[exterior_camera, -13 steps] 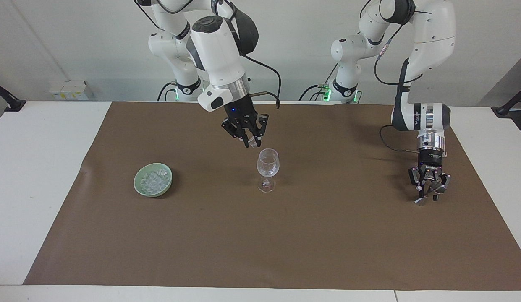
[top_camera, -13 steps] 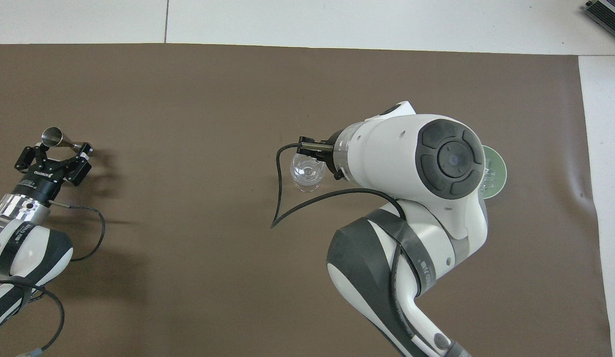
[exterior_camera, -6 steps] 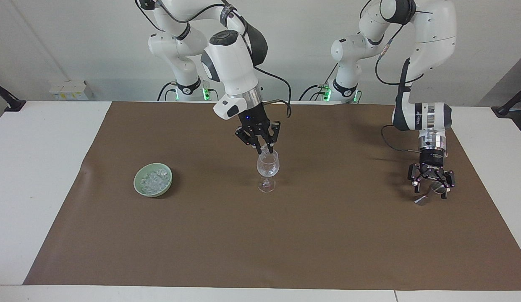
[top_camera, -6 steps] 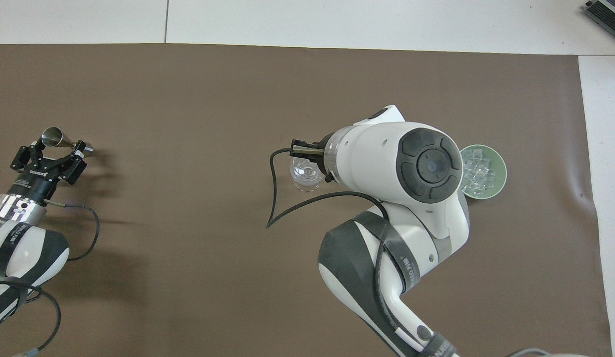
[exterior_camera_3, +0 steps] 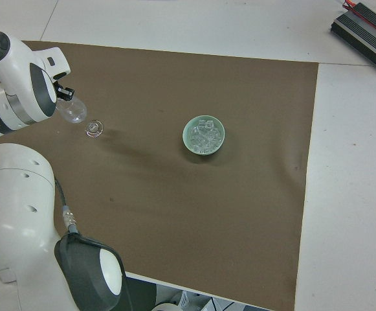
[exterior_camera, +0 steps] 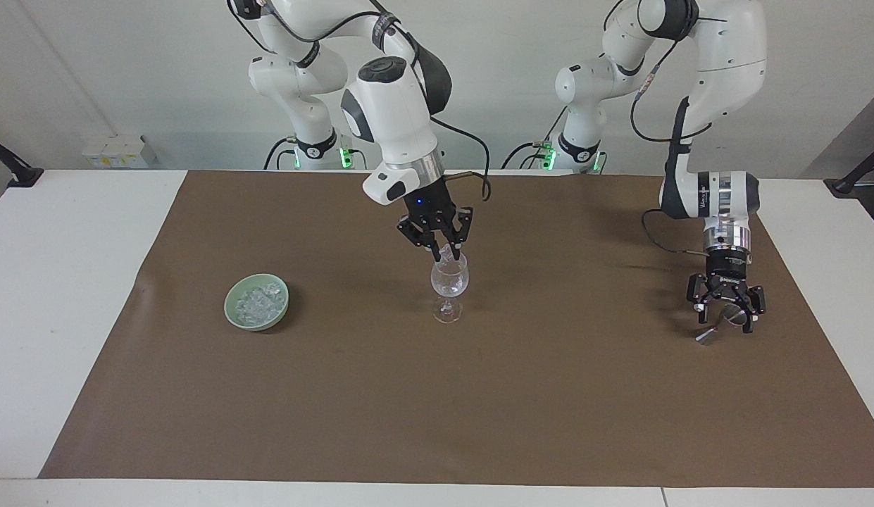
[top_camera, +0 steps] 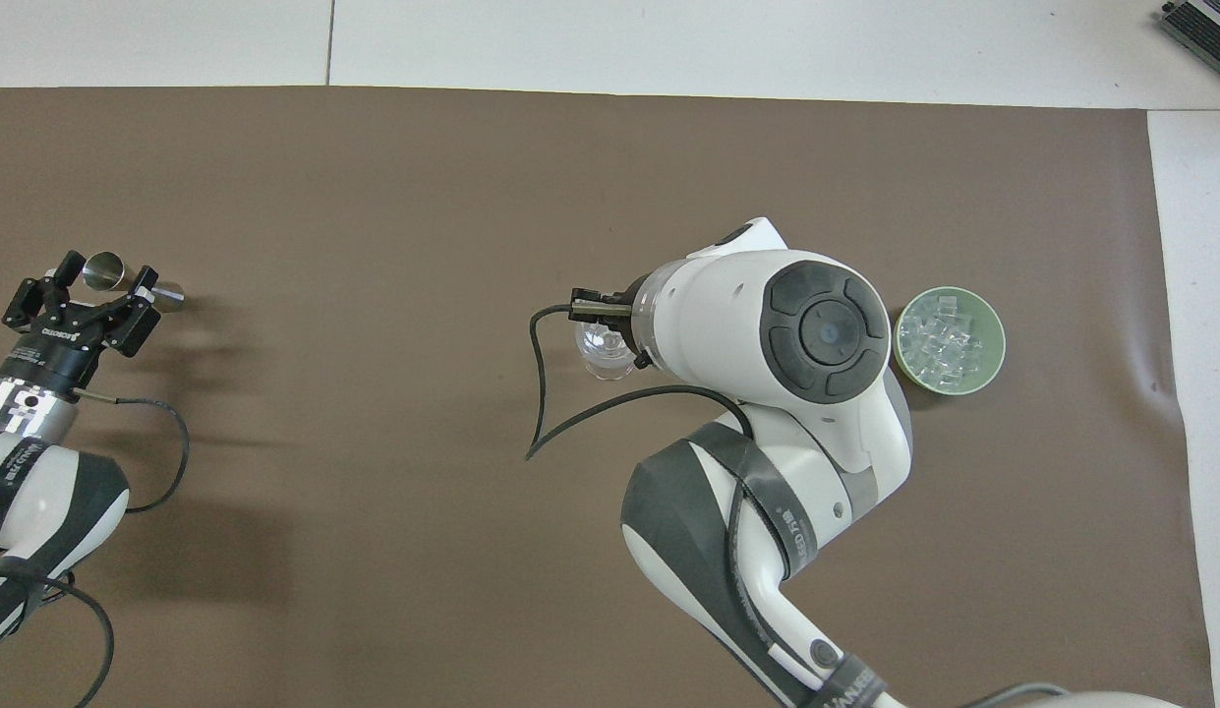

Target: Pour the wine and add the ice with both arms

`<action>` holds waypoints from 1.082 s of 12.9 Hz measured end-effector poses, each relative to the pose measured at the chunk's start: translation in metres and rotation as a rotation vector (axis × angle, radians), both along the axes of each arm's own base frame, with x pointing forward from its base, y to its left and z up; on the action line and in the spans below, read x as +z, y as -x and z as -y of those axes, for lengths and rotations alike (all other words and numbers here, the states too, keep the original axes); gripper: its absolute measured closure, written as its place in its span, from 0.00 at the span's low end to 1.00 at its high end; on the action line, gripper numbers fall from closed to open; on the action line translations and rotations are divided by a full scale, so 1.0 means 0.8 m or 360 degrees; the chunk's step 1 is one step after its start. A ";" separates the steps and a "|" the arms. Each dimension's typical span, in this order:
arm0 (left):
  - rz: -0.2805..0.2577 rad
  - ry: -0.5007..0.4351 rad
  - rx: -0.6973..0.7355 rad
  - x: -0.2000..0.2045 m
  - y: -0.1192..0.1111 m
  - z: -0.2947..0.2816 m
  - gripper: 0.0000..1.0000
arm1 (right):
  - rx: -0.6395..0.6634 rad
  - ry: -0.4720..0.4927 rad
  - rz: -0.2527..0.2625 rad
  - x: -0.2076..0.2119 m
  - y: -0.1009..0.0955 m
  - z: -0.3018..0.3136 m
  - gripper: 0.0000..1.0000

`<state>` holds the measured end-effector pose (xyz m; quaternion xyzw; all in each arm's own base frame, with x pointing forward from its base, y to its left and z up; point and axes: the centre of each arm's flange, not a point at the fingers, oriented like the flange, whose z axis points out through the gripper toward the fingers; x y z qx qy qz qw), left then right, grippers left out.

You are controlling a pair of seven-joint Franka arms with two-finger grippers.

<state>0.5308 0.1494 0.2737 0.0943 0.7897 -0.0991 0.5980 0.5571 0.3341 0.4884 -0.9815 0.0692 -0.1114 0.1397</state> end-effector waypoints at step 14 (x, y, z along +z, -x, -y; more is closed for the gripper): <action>0.0047 -0.0882 -0.0447 0.185 -0.036 0.037 0.00 | -0.0099 0.0026 0.0074 0.045 -0.016 0.047 0.00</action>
